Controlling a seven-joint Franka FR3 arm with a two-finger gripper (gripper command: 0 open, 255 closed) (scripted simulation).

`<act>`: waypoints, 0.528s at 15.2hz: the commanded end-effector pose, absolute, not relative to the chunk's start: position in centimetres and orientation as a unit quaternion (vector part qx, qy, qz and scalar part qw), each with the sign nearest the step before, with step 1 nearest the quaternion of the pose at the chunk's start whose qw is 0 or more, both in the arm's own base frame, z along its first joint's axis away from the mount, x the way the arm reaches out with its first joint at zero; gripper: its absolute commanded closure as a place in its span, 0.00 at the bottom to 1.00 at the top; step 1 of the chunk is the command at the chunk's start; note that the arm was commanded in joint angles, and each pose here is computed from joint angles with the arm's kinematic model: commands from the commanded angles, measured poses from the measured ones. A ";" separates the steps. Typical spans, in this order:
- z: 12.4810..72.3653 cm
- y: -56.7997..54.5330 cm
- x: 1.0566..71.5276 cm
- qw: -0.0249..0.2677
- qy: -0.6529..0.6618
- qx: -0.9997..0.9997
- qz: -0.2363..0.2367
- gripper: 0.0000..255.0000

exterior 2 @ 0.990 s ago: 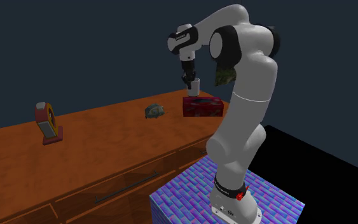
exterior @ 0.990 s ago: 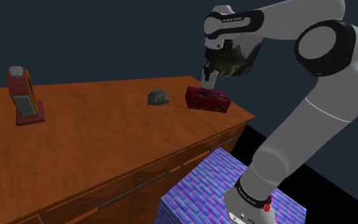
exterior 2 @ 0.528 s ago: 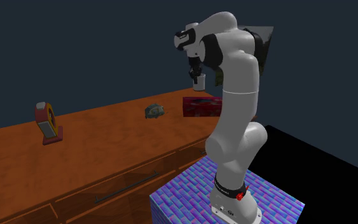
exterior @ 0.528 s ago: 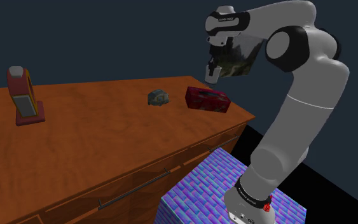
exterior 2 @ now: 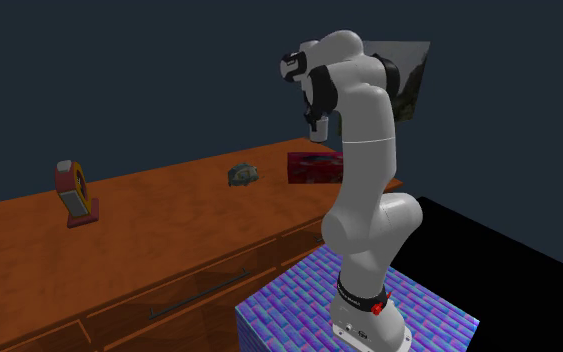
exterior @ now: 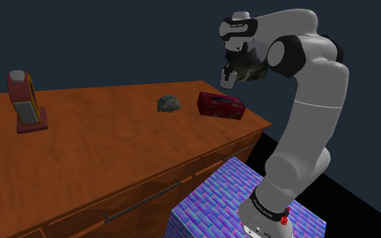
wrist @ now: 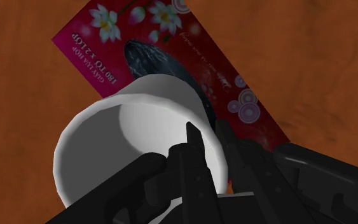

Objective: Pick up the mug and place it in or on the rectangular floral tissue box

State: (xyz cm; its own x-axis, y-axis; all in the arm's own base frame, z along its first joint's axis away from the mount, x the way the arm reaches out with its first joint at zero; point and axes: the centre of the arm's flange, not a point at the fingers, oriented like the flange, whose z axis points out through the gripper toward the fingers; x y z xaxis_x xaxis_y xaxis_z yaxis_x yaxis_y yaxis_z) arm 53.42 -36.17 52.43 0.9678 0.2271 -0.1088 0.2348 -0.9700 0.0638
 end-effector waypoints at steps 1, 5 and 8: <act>51.4 -36.2 53.4 0.038 0.117 0.991 -0.050 1.00; 49.3 -36.2 53.4 0.038 0.117 0.991 -0.050 1.00; 47.7 -36.2 53.4 0.038 0.117 0.991 -0.050 1.00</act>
